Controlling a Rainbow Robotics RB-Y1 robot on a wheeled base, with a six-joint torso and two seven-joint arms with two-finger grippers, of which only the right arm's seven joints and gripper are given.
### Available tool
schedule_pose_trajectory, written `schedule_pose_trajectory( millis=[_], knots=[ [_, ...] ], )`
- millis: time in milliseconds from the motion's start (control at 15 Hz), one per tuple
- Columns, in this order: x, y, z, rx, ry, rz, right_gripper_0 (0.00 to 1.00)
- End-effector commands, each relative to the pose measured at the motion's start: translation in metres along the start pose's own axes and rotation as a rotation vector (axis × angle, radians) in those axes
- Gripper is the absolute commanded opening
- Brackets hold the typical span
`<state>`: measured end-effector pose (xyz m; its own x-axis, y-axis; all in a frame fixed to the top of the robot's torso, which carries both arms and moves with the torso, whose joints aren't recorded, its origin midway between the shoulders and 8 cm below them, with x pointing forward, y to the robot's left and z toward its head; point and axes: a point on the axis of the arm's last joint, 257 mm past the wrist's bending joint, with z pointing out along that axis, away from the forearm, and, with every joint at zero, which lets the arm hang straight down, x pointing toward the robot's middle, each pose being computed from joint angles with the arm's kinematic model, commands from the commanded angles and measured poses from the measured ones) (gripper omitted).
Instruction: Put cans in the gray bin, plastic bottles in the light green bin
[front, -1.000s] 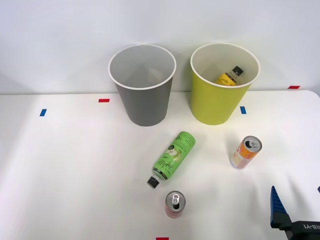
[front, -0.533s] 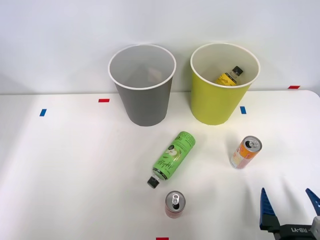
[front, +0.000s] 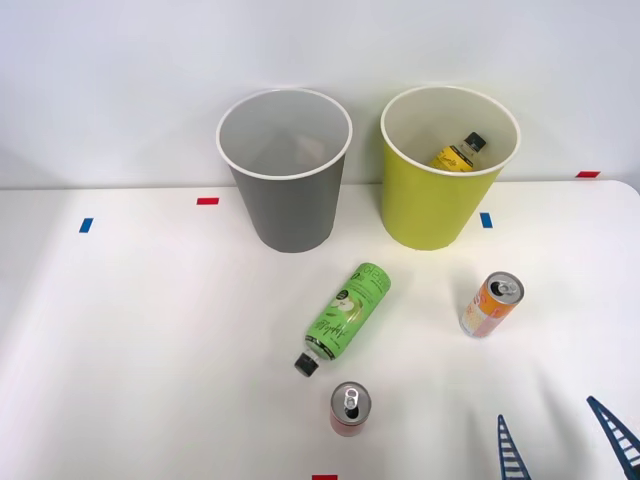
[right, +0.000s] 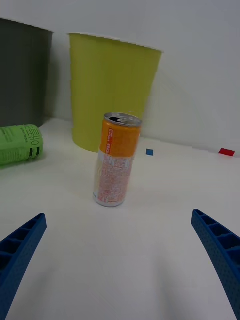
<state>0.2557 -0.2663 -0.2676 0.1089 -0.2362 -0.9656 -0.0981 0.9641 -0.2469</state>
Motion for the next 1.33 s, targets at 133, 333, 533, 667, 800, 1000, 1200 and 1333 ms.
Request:
schedule_pose_trajectory(
  millis=[133, 333, 533, 667, 800, 1000, 1200, 1333],
  knots=[
    [0.003, 0.027, -0.036, -0.026, 0.039, -0.016, 1.00],
    [-0.002, 0.037, -0.051, -0.013, 0.019, 0.046, 1.00],
    [0.015, 0.048, -0.057, -0.040, 0.025, 0.052, 1.00],
    [0.018, 0.053, -0.062, -0.044, 0.034, 0.055, 1.00],
    [0.013, 0.053, -0.068, -0.041, 0.023, 0.060, 1.00],
    [0.014, 0.050, -0.069, -0.032, 0.026, 0.068, 1.00],
    [0.014, 0.050, -0.069, -0.032, 0.026, 0.068, 1.00],
    [0.014, 0.050, -0.069, -0.032, 0.026, 0.068, 1.00]
  ],
)
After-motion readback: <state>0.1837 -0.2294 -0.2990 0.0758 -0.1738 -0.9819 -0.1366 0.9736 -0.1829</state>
